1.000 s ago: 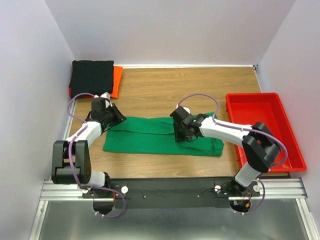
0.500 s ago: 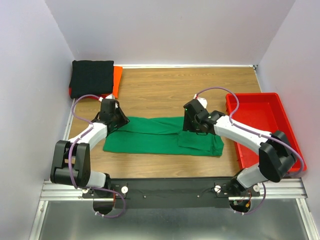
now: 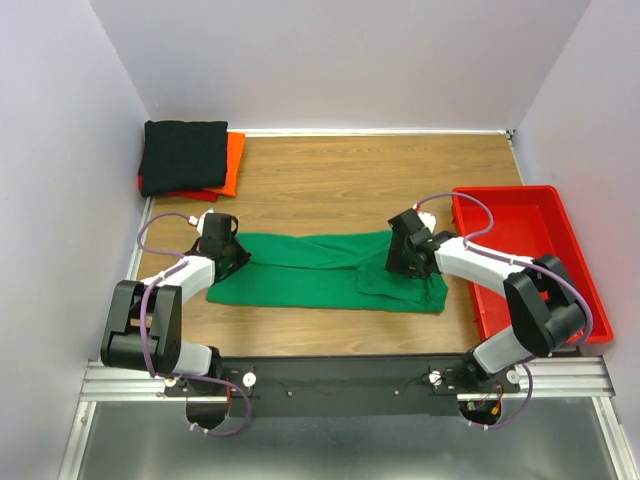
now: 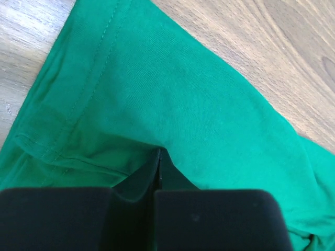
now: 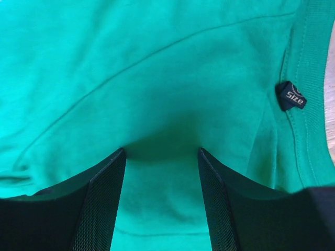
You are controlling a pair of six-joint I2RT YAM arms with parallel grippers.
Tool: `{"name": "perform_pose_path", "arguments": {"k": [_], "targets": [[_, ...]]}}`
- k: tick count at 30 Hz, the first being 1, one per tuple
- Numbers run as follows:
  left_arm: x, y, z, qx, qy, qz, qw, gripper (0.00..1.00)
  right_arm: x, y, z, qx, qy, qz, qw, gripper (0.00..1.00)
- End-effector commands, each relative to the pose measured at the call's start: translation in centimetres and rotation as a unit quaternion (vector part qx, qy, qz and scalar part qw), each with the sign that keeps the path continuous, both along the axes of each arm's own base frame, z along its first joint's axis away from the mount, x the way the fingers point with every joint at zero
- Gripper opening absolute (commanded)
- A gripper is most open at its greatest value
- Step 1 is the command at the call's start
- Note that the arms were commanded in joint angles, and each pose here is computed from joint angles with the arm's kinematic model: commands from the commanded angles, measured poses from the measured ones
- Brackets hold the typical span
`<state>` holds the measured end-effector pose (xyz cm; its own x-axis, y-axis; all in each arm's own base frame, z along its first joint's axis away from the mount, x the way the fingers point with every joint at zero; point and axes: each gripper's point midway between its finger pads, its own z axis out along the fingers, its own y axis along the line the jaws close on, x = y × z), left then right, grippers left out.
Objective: Fold and stack the t-shirts
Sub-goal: Fold the tshirt
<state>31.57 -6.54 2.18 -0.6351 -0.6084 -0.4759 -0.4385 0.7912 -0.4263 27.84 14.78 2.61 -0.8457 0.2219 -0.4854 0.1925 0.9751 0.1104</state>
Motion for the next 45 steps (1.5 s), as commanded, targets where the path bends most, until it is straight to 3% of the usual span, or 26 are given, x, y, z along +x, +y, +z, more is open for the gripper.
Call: {"name": "perform_pose_path", "arguments": {"k": [1, 8, 13, 14, 17, 18, 23, 29, 35, 37, 40, 42, 45], "targets": [[-1.8, 0.6, -1.6, 0.014, 0.037, 0.008, 0.999, 0.0, 0.8, -0.5, -1.4, 0.026, 0.01, -0.023, 0.999, 0.64], [-0.9, -0.6, -0.7, 0.012, 0.026, -0.038, 0.999, 0.0, 7.2, -0.9, -1.9, 0.04, 0.011, -0.031, 0.999, 0.64], [-1.3, -4.1, -0.9, -0.002, 0.037, -0.114, 0.993, 0.0, 16.4, 2.2, 0.1, 0.069, -0.034, 0.012, 0.997, 0.65], [-1.4, -4.8, -0.9, -0.005, 0.04, -0.126, 0.991, 0.0, 17.0, 2.7, -1.6, 0.063, -0.019, 0.035, 0.997, 0.65], [-3.1, -8.1, -1.6, -0.013, 0.06, -0.184, 0.981, 0.0, 22.7, 4.3, 0.2, 0.063, -0.063, 0.065, 0.994, 0.66], [-3.1, -8.3, -1.4, -0.017, 0.06, -0.185, 0.981, 0.0, 22.3, 4.1, -1.5, 0.055, -0.046, 0.072, 0.995, 0.66], [-6.3, -13.3, -1.6, -0.033, 0.082, -0.263, 0.961, 0.0, 27.2, 5.7, -1.0, 0.044, -0.082, 0.118, 0.989, 0.68], [-11.7, -16.4, -1.2, -0.069, 0.101, -0.312, 0.942, 0.0, 29.3, 6.9, -3.2, 0.035, -0.082, 0.169, 0.982, 0.7], [-13.4, -18.4, 2.5, -0.095, 0.057, -0.367, 0.924, 0.22, 31.2, 7.8, -2.0, 0.033, -0.11, 0.199, 0.973, 0.79], [-12.9, -18.7, 4.5, -0.091, 0.032, -0.374, 0.922, 0.25, 32.1, 7.9, -0.4, 0.028, -0.129, 0.2, 0.971, 0.85], [-9.3, -17.4, 7.2, -0.024, -0.027, -0.338, 0.941, 0.29, 32.6, 8.0, 2.4, 0.034, -0.15, 0.193, 0.969, 0.87], [-7.4, -17.5, 8.9, 0.004, -0.055, -0.332, 0.942, 0.25, 32.3, 8.0, 3.6, 0.038, -0.156, 0.183, 0.97, 0.87], [-5.8, -17.4, 7.1, 0.049, -0.036, -0.333, 0.941, 0.19, 31.3, 7.3, 6.5, 0.039, -0.165, 0.158, 0.973, 0.87]]}}
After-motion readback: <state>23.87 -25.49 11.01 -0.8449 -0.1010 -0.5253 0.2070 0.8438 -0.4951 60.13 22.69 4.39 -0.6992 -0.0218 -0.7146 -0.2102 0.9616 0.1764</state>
